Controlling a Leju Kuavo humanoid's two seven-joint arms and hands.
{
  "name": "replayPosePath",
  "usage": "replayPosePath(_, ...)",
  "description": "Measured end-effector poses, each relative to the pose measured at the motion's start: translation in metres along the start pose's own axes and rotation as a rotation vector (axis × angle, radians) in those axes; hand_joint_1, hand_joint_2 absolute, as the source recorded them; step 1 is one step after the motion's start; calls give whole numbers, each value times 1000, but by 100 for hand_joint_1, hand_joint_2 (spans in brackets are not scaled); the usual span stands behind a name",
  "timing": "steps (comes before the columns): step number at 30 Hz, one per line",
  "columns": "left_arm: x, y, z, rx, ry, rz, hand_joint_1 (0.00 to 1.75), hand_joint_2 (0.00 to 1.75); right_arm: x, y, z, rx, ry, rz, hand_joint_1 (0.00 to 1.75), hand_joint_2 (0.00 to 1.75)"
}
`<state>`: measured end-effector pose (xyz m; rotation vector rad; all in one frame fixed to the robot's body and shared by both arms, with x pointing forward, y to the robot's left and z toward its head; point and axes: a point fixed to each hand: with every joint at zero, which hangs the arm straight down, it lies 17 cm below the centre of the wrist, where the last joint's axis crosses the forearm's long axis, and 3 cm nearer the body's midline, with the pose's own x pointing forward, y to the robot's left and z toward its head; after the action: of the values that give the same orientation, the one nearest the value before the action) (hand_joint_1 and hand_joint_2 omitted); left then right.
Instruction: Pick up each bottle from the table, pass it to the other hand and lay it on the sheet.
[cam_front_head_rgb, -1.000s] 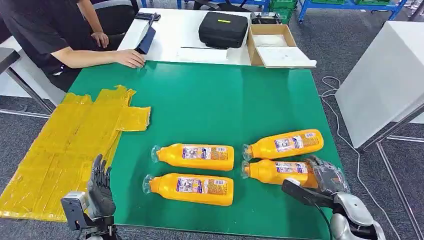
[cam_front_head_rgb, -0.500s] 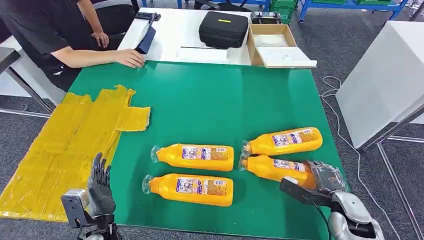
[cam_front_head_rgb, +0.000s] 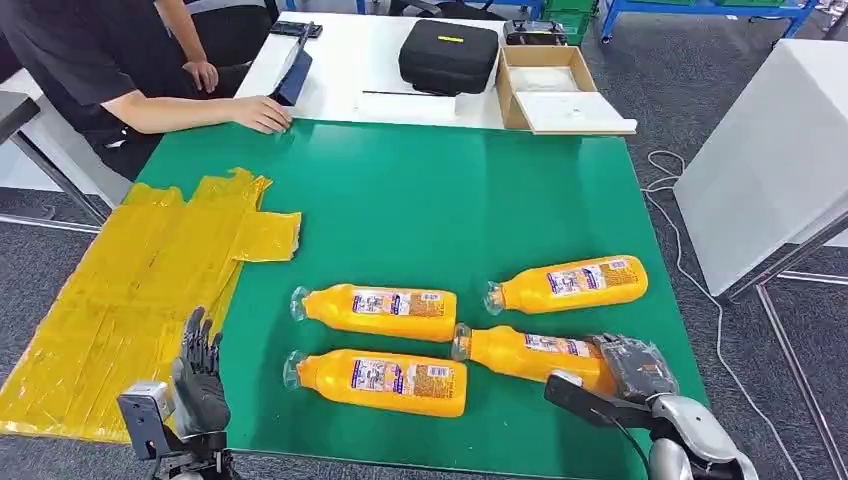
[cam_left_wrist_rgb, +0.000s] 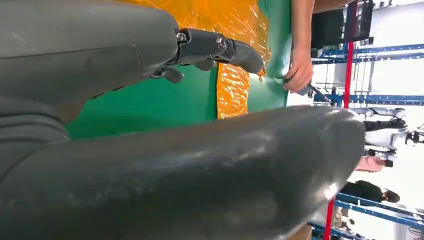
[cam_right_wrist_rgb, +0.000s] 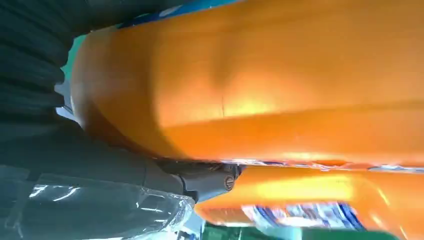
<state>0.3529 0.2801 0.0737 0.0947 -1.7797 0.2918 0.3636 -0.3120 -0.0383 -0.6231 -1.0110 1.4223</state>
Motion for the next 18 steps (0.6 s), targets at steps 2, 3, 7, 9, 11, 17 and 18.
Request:
replayPosePath(2,0,0,2,-6,0,3,0,175,4,-14,9,-38,-31,-1,175,175)
replayPosePath(3,1,-1,3,-13,-1,7,0,175,5,-26,15,-61,-50,-2,175,175)
replayPosePath(7,2,2,4,-16,-3,20,0,175,-10,-69,40,-129,-80,14,173,175)
replayPosePath(9,4,5,4,-16,-8,28,0,175,-18,-99,64,-184,-106,42,175,175)
replayPosePath(11,4,7,5,-16,-8,32,0,175,-35,-147,87,-268,-105,77,171,175)
replayPosePath(17,5,7,5,-27,-13,40,0,175,-71,-237,124,-408,-51,178,173,175)
replayPosePath(18,6,7,5,-30,-13,43,0,175,-73,-247,127,-427,-43,191,171,175)
